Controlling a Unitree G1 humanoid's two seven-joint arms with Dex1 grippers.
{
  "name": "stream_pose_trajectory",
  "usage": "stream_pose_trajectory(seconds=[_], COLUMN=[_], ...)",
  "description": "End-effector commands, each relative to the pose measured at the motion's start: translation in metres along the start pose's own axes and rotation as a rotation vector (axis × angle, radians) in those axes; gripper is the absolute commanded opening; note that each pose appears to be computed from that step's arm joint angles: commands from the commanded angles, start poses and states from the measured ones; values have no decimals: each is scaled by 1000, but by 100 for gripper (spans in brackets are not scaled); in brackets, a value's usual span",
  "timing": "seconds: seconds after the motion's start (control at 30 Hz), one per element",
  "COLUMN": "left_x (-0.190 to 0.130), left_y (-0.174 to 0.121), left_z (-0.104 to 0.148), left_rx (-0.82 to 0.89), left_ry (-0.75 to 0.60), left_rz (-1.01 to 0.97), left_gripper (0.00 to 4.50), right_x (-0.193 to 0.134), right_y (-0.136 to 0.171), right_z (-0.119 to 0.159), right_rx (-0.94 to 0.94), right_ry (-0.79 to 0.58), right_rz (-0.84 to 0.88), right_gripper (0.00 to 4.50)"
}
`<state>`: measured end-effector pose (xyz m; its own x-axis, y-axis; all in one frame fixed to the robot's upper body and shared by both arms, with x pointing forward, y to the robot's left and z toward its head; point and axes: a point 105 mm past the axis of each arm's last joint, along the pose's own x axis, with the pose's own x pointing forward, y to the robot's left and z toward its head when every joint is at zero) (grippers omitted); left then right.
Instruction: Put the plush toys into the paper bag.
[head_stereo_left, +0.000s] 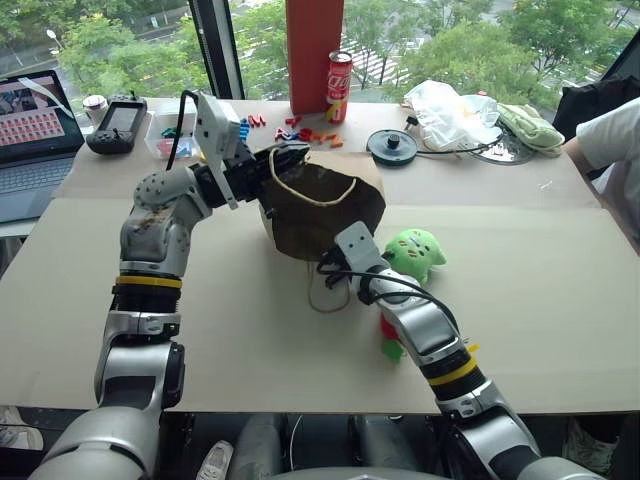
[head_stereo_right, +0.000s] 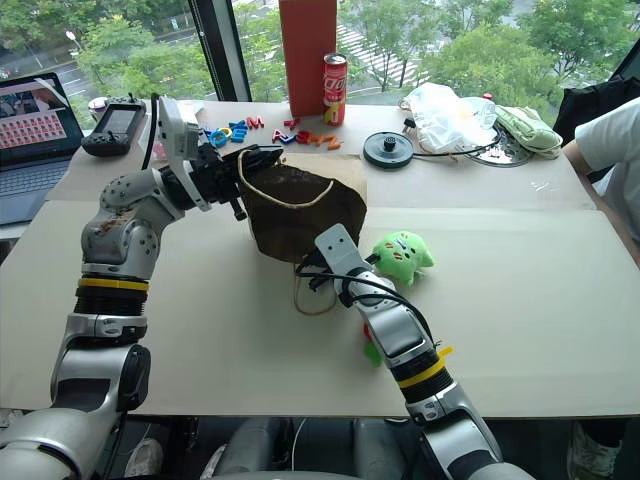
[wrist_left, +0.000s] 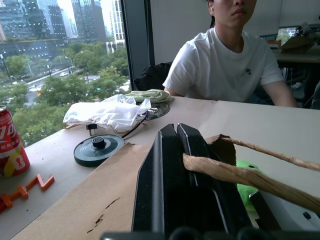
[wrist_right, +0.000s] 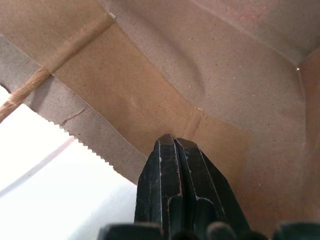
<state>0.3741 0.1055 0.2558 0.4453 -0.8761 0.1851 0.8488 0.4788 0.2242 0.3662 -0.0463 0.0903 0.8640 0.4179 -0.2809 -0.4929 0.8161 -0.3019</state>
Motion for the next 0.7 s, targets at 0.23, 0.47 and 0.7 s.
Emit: stream_pose_trajectory(seconds=[0.23, 0.47, 0.7], left_x=[-5, -8, -7], left_y=[-4, -1, -1], left_z=[2, -6, -10], left_rx=[68, 51, 41], left_ry=[15, 26, 27], left_rz=[-6, 13, 18], left_gripper=[0, 0, 0], right_x=[-8, -46, -76], right_y=[-7, -15, -47], right_z=[21, 54, 65], right_rx=[105, 196, 274], right_ry=[-87, -218, -253], right_rz=[3, 85, -2], right_gripper=[10, 10, 63])
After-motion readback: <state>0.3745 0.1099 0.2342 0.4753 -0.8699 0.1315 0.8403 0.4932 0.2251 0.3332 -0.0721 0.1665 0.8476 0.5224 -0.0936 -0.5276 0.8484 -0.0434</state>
